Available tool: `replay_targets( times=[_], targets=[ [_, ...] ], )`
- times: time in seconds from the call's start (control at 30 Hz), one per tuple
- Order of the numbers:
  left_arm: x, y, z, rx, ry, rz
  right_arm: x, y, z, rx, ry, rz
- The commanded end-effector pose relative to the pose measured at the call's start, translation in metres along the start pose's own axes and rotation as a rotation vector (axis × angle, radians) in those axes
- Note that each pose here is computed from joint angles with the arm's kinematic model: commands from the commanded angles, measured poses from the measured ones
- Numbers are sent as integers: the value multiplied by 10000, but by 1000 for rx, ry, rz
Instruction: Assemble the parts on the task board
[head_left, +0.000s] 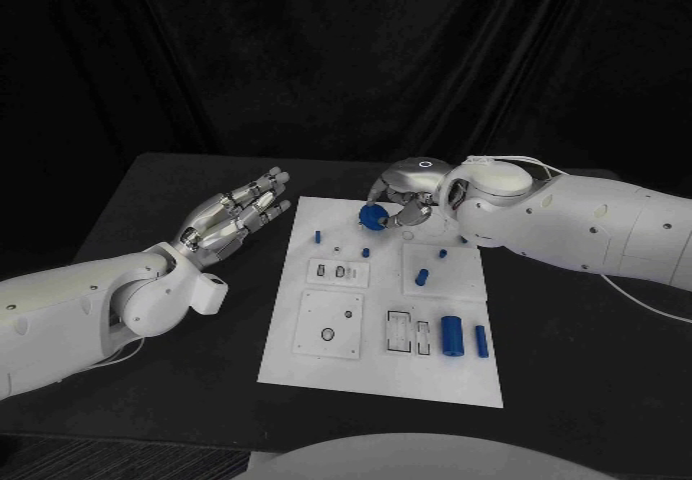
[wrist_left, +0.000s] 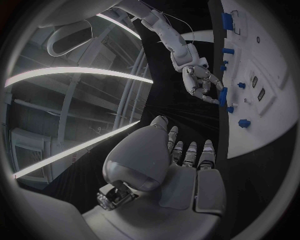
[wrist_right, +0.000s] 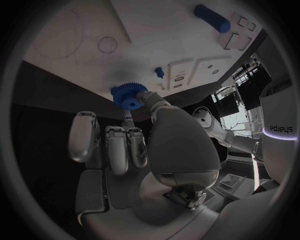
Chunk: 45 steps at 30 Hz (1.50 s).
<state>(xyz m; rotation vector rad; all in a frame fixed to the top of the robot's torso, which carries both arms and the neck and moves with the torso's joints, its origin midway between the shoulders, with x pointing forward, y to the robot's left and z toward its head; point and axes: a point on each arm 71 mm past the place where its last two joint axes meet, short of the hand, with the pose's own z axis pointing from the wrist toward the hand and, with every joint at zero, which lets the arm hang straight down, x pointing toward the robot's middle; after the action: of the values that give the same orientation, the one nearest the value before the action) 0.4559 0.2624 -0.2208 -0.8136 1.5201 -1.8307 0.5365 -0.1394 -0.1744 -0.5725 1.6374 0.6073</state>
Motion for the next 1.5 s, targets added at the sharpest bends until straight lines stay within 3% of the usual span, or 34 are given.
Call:
replay_targets(
  times=[0.03,0.6,1.5],
  targets=[
    [22,-23,14,32,16,-10,46,42,52,-19,9,16],
    [42,-15,34,28,24,-15,166,161,245,-14,39,-1],
    [44,-6,49,25,30,-18,218,151,266,13,84,-24]
  ],
)
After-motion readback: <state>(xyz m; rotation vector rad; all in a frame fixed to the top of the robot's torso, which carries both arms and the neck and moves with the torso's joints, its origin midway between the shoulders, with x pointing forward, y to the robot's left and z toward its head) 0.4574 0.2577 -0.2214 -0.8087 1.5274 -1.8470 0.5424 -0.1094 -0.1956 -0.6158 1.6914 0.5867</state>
